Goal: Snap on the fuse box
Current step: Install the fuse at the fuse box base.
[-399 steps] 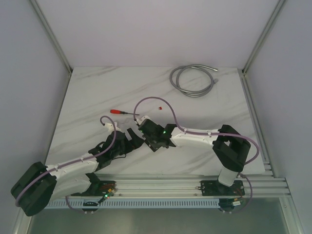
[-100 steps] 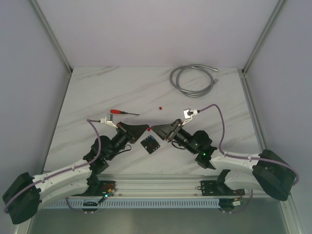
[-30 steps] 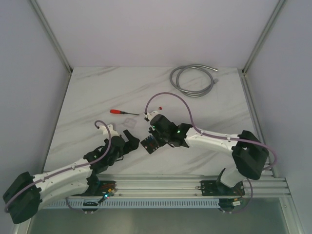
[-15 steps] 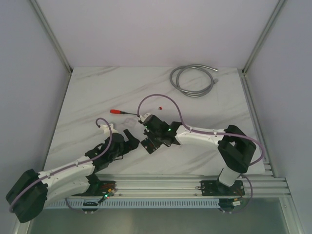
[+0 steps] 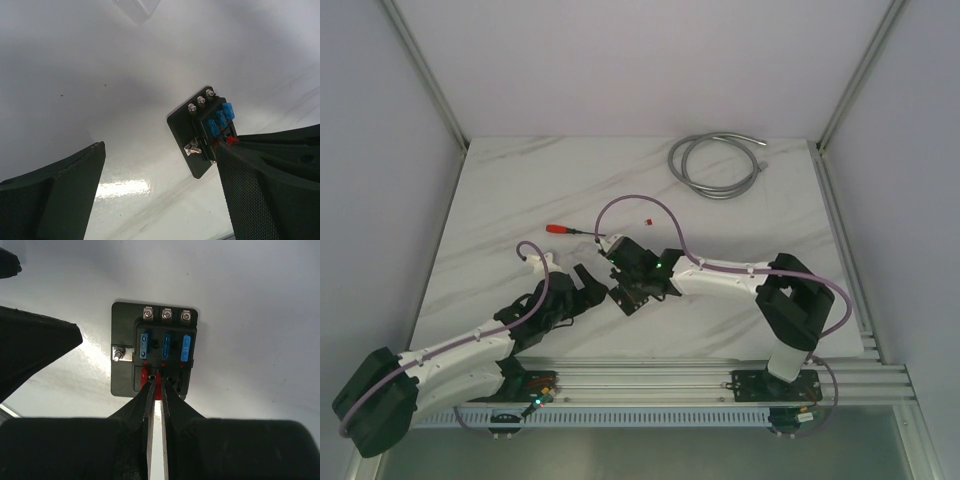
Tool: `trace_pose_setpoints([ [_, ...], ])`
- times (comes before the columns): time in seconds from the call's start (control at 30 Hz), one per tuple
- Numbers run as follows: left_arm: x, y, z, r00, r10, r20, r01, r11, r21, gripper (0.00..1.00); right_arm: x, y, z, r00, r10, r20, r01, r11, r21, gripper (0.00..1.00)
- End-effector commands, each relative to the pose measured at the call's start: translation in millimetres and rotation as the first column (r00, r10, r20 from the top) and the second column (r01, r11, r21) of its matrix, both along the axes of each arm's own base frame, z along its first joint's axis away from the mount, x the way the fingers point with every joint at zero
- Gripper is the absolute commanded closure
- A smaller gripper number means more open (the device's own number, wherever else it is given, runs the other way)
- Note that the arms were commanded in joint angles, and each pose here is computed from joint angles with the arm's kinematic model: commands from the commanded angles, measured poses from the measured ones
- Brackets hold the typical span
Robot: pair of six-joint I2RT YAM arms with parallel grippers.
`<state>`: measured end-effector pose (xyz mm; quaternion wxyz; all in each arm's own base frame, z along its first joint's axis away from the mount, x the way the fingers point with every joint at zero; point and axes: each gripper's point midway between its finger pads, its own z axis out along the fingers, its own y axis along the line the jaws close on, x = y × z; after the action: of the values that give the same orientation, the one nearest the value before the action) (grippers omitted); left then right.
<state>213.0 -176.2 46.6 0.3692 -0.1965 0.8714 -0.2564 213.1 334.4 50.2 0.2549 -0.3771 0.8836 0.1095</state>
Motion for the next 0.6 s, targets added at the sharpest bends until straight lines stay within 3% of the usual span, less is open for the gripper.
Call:
trace_pose_setpoints([
  [0.0,1.0,-1.5,2.0,1.0,-0.001,0.004,0.001,1.0,-0.019,0.0,0.2,-0.3,0.7,1.0,0.013,0.014,-0.012,0.999,-0.044,1.0],
  [0.57,1.4,-1.9,2.1,1.0,0.001,0.003,-0.001,1.0,-0.022,0.0,-1.1,-0.7,18.9,0.998,0.015,0.055,-0.013,0.999,-0.035,1.0],
])
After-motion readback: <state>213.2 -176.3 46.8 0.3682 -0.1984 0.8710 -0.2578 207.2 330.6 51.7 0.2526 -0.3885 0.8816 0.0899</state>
